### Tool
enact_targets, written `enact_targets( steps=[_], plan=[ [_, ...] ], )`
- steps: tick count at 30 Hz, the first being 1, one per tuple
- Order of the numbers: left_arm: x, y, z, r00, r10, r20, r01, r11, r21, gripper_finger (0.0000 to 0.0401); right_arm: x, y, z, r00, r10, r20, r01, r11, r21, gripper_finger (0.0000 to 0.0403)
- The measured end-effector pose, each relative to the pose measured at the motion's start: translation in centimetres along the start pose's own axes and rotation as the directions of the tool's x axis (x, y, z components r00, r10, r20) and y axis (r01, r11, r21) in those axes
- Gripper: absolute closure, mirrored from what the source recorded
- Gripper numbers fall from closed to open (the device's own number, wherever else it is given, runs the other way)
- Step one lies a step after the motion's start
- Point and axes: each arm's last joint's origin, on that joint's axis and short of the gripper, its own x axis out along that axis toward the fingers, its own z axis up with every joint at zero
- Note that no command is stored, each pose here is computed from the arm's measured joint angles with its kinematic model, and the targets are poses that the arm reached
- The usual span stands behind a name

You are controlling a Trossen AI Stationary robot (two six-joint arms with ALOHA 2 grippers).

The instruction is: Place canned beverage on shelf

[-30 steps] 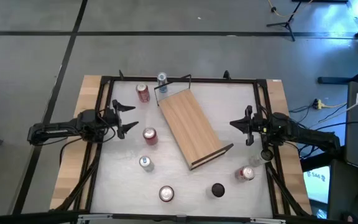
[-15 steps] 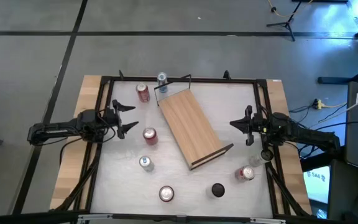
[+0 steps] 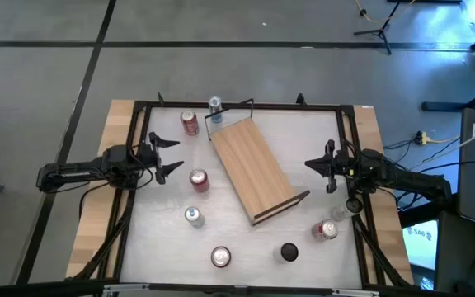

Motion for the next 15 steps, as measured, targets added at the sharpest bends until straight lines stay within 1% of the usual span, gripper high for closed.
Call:
enact_targets(
  steps=[9,12,15],
  plan=[
    [0.00,0.00,0.00,1.000,0.000,0.000,0.000,1.000,0.000,0.0051,0.00,-0.01,0.01,1.000,-0.003,0.002,0.003,1.000,0.000,0.0388],
    [0.00,0.00,0.00,1.000,0.000,0.000,0.000,1.000,0.000,0.0051,0.00,-0.18,0.01,0.998,-0.064,0.007,0.064,0.998,0.000,0.0388],
    [0.00,0.00,0.00,1.000,0.000,0.000,0.000,1.000,0.000,0.0051,-0.01,-0.28,0.02,0.995,-0.095,0.010,0.096,0.995,0.000,0.0388]
  ],
)
